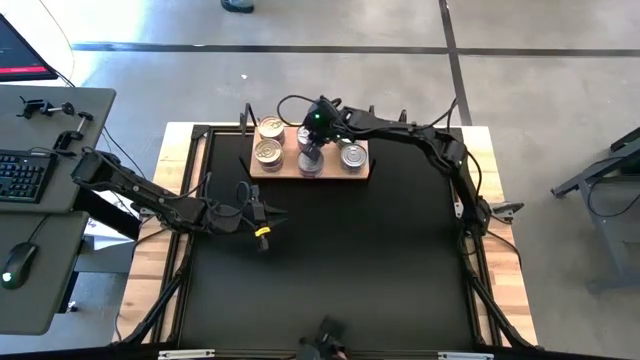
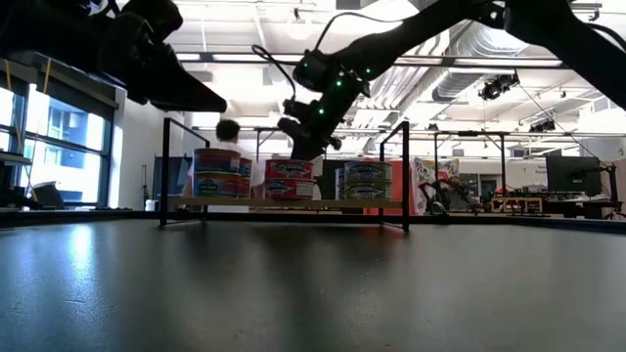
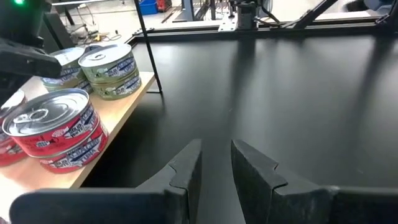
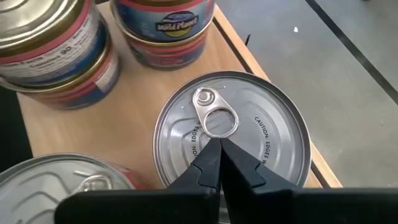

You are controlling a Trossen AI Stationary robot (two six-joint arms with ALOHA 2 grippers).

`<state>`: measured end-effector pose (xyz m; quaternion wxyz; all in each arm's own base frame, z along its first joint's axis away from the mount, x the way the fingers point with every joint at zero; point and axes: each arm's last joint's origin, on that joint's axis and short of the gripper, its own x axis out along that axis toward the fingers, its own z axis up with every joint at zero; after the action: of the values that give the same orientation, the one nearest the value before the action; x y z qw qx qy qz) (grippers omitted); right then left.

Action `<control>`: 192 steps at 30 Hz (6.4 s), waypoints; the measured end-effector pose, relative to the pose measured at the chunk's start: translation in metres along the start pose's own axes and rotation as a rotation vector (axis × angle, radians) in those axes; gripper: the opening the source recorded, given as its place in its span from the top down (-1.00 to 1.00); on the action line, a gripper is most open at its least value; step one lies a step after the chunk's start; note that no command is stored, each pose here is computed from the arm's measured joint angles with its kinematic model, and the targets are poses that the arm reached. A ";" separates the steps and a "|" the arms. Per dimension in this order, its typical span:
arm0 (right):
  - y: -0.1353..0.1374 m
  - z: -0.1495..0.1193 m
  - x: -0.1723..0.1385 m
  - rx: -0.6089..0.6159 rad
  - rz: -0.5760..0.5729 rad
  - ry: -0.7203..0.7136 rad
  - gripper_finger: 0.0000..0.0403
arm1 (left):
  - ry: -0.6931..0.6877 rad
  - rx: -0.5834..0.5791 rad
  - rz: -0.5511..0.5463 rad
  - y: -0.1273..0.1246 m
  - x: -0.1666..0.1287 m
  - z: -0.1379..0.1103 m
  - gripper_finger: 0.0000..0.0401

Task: Stack canned seafood by type on shelf
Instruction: Adjust the red tuna cans on the shelf, then return to Home Position

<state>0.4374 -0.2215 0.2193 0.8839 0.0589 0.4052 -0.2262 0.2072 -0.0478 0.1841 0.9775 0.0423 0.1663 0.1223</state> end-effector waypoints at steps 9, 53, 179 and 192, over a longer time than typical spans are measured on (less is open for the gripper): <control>-0.004 -0.002 0.000 0.013 -0.058 0.019 1.00 | 0.013 -0.003 0.001 0.000 0.000 -0.001 0.62; 0.051 -0.006 -0.024 -0.126 0.084 0.110 1.00 | 0.018 -0.013 -0.005 -0.001 -0.001 -0.002 0.62; 0.054 -0.333 -0.235 -0.098 0.675 -0.825 1.00 | -0.298 -0.255 0.100 0.068 -0.056 -0.029 0.62; 0.054 -0.333 -0.235 -0.098 0.675 -0.825 1.00 | -0.320 -0.262 0.036 0.069 -0.066 -0.046 0.62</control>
<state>0.0983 0.0054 0.1687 0.9950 0.0508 -0.0075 0.0853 0.1161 0.0041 0.1696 0.9863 -0.0634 -0.0090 0.1519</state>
